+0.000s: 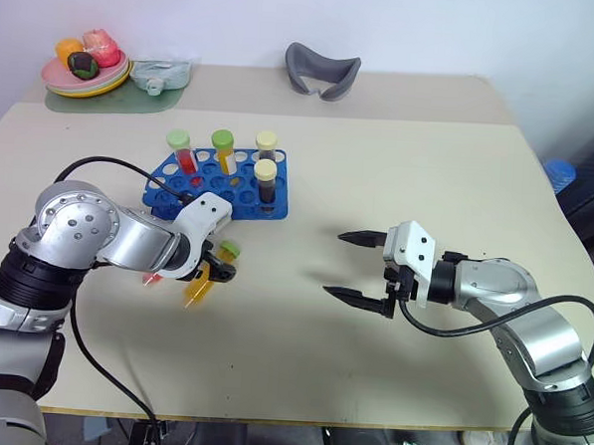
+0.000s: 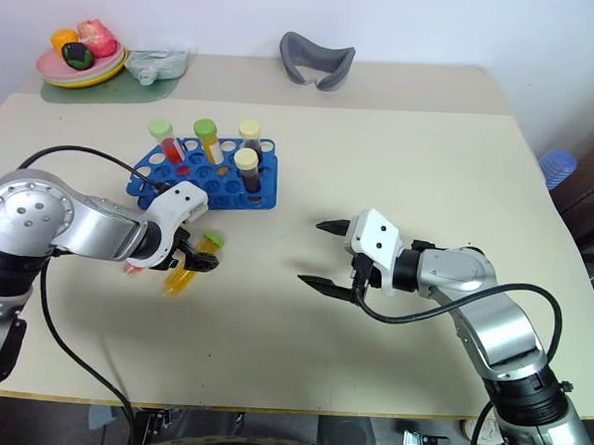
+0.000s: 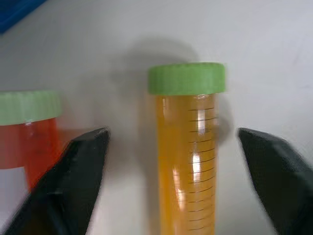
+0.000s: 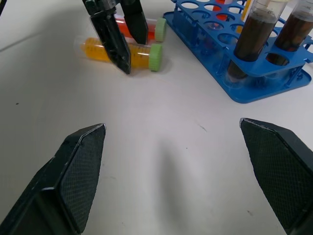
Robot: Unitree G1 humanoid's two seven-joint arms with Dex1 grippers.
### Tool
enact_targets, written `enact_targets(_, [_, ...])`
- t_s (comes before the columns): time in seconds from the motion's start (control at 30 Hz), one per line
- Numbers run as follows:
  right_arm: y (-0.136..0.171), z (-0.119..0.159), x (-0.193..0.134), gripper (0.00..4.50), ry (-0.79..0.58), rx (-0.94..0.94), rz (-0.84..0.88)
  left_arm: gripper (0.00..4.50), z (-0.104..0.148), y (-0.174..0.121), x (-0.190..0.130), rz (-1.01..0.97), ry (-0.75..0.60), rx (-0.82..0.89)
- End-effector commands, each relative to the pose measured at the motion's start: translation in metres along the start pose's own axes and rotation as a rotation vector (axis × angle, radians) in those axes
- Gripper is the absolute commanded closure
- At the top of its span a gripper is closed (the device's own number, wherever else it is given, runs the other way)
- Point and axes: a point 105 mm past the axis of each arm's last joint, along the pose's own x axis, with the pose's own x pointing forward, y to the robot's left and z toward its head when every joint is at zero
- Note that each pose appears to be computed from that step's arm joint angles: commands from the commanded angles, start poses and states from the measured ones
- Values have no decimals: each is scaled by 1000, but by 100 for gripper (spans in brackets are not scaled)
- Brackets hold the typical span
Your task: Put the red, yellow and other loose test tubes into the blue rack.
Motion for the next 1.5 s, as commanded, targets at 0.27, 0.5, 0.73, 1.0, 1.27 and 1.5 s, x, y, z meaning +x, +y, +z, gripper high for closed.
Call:
enact_targets(0.27, [1,12,1,0,-38,-48,-3,236,4,3,-5,12,-10,19])
enact_targets(0.5, [-1,13,2,0,-38,-51,-3,361,7,3,-7,23,-28,30])
enact_targets(0.73, [-2,12,2,0,-36,-53,-3,361,18,9,-21,37,-87,27])
enact_targets(1.0, [-4,11,-1,0,-30,-53,-7,361,47,14,-67,20,-486,-13])
enact_targets(1.27, [-16,20,-3,0,-71,-32,-73,361,73,40,-119,197,-1117,8])
enact_targets(1.5, [-28,32,-4,0,-165,45,-183,361,79,29,-92,320,-1377,-2])
